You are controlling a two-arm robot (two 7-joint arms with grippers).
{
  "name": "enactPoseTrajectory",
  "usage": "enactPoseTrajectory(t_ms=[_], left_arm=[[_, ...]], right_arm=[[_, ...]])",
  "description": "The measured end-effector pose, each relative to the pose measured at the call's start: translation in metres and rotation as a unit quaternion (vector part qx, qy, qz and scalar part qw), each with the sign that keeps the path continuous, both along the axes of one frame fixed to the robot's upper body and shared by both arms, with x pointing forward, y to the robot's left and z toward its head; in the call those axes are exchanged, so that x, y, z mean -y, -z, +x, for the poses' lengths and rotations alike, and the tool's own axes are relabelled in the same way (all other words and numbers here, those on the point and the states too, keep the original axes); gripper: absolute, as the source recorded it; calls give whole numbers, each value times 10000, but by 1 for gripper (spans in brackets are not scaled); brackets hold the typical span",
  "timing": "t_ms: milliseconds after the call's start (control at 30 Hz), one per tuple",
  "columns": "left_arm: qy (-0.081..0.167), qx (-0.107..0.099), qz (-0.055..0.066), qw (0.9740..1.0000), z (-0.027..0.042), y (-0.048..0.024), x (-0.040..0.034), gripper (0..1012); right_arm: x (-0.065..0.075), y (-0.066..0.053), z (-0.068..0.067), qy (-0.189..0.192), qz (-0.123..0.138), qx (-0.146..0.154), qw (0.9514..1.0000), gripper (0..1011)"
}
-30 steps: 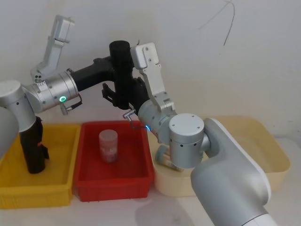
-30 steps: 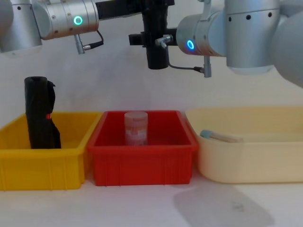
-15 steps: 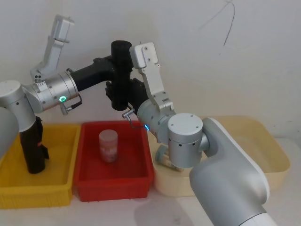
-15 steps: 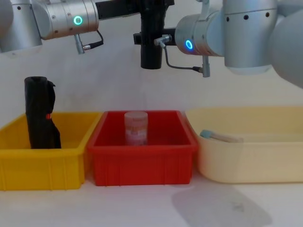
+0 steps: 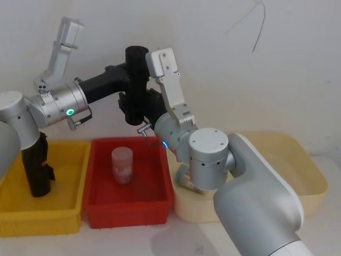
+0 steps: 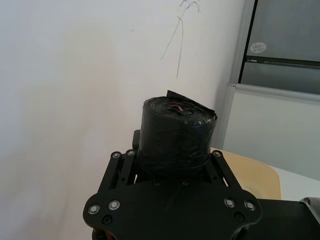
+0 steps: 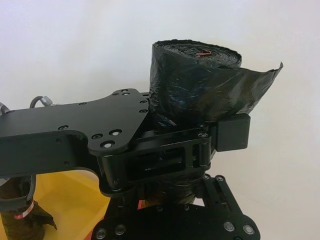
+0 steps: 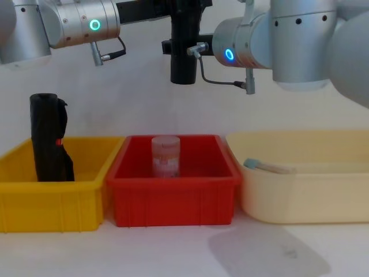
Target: Pick up the garbage bag with the one hand and transfer it to the other hand.
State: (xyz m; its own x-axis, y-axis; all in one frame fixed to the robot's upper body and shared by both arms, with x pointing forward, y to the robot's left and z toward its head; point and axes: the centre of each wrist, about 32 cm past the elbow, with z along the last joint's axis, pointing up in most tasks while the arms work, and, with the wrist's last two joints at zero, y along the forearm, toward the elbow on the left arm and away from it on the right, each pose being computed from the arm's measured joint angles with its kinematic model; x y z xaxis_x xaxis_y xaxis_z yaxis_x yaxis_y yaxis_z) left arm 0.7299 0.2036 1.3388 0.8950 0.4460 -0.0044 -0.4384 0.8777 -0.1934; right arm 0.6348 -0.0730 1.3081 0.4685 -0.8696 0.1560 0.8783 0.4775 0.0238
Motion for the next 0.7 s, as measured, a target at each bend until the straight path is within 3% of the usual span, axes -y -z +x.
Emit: enactPoseTrajectory(t_ms=[400,700], left_arm=[[1,0,0,10000,0,0,0,483],[3,1,0,10000,0,0,0,740]], right_arm=[[-3,-1,1,-5,1,0,10000,513],[-4,0,1,-7,2,2,10000,512]])
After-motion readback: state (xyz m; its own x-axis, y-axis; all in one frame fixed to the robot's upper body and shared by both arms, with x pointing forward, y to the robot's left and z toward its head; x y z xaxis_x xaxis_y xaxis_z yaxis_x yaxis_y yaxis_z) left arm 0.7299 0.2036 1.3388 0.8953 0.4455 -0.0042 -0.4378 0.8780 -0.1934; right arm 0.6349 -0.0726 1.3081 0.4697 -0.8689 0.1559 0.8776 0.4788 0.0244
